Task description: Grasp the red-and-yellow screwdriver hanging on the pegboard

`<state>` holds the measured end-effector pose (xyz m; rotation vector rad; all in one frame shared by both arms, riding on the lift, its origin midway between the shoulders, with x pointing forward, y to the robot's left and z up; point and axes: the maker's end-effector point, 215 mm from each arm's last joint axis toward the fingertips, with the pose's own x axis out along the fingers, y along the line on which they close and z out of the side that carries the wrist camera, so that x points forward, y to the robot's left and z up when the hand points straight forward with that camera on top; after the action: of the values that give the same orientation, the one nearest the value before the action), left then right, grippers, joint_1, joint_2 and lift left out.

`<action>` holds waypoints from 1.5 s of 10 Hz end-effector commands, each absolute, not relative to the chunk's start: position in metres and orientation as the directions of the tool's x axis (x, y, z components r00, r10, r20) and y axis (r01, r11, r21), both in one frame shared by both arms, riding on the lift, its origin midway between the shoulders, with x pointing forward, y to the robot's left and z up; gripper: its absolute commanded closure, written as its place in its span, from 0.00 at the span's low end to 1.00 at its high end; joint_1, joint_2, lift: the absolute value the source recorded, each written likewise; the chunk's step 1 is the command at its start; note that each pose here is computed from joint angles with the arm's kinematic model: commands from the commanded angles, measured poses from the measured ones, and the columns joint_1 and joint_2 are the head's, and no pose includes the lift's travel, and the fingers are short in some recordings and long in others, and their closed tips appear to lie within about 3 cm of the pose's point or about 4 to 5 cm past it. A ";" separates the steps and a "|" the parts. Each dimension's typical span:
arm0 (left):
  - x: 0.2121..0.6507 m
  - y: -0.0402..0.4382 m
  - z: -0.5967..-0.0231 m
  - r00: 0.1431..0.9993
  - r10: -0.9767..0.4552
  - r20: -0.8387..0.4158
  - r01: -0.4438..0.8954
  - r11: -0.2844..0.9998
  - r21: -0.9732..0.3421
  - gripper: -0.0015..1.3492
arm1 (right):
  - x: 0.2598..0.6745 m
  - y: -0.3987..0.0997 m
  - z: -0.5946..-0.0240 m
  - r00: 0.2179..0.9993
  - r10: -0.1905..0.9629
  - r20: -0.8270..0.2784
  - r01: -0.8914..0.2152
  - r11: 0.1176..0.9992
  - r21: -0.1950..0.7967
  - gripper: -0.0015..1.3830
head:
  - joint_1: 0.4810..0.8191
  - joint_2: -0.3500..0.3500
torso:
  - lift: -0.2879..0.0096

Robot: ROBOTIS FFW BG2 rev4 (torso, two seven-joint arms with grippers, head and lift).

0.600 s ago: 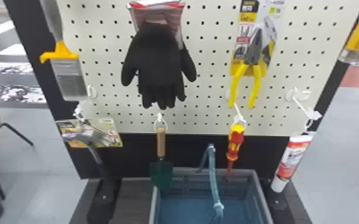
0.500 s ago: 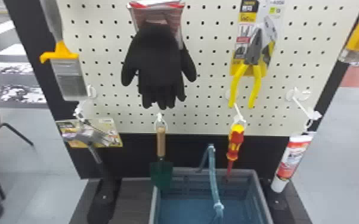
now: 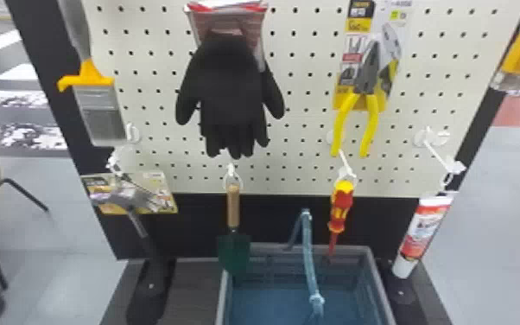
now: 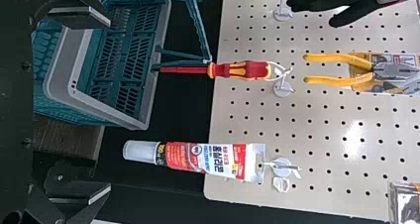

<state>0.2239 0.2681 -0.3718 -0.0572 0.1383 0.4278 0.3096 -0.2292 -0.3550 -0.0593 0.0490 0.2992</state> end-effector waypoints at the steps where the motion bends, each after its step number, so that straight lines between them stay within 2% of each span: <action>1: 0.224 0.268 -0.372 0.901 0.408 -0.145 -0.416 0.909 -0.027 0.38 | 0.312 -0.229 -0.353 0.954 0.295 -0.052 -0.298 0.953 -0.053 0.10 | 0.20 0.50 | 0.63; 4: 0.223 0.268 -0.372 0.901 0.408 -0.148 -0.416 0.909 -0.025 0.38 | 0.322 -0.229 -0.342 0.954 0.300 -0.020 -0.301 0.952 -0.058 0.10 | 0.20 0.50 | 0.63; 11: 0.223 0.267 -0.373 0.901 0.408 -0.150 -0.416 0.909 -0.027 0.38 | 0.361 -0.204 -0.325 0.882 0.470 0.011 -0.469 0.881 -0.072 0.10 | 0.20 0.50 | 0.63; 15: 0.223 0.267 -0.373 0.901 0.408 -0.151 -0.416 0.909 -0.027 0.38 | 0.384 -0.199 -0.310 0.850 0.526 0.040 -0.522 0.849 -0.081 0.10 | 0.20 0.50 | 0.63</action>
<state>0.2233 0.2672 -0.3732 -0.0586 0.1433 0.4265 0.3795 -0.1981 -0.3122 -0.0661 -0.0558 0.5494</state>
